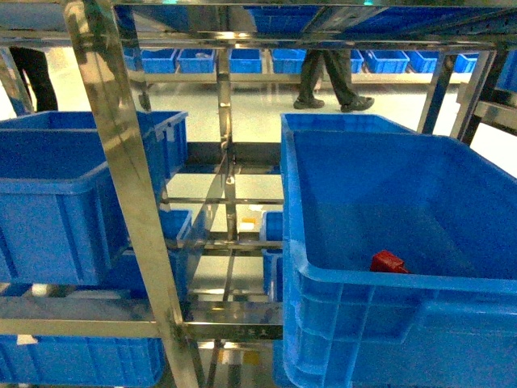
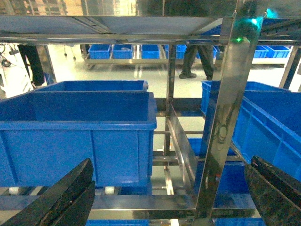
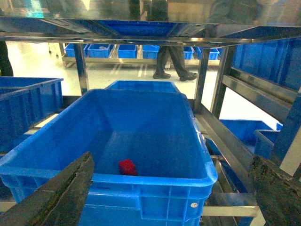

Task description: Pick red block from blue box to shelf

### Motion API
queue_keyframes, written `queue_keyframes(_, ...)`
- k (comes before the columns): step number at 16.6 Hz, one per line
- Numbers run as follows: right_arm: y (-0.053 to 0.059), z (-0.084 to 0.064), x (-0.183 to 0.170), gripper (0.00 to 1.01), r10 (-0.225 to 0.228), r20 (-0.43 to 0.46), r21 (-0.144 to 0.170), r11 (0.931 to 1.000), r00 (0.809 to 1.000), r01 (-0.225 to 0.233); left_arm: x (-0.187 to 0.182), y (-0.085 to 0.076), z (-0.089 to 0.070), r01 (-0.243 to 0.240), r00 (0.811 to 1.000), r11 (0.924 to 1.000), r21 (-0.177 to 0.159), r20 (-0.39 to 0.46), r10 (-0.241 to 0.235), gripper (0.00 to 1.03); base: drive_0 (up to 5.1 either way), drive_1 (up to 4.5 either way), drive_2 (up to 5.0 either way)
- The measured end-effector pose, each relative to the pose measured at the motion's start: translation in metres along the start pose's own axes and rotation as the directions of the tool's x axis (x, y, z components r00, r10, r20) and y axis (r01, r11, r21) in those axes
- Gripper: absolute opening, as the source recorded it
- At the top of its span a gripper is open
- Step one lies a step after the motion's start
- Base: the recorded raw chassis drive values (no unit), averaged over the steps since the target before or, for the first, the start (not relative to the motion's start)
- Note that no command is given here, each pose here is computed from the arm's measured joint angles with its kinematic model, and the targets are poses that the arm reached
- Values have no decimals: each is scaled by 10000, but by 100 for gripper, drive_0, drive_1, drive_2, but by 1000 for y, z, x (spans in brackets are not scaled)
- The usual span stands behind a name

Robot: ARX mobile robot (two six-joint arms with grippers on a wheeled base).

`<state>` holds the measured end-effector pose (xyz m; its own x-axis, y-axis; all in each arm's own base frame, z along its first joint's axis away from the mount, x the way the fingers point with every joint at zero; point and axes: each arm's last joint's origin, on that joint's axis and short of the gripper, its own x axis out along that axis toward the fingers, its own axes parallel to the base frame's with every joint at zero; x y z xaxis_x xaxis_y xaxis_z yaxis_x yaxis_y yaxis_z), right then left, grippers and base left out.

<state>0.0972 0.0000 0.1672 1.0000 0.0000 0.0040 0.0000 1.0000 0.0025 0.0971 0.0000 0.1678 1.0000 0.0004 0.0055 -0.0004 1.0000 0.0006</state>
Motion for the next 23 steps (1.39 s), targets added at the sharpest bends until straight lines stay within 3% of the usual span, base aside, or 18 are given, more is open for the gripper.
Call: queue_keyframes(23,0,0,0,98,0,-4,0,10000,10000,0,0,0,0,0,10000,10000,0,4,0,98,0,0,0)
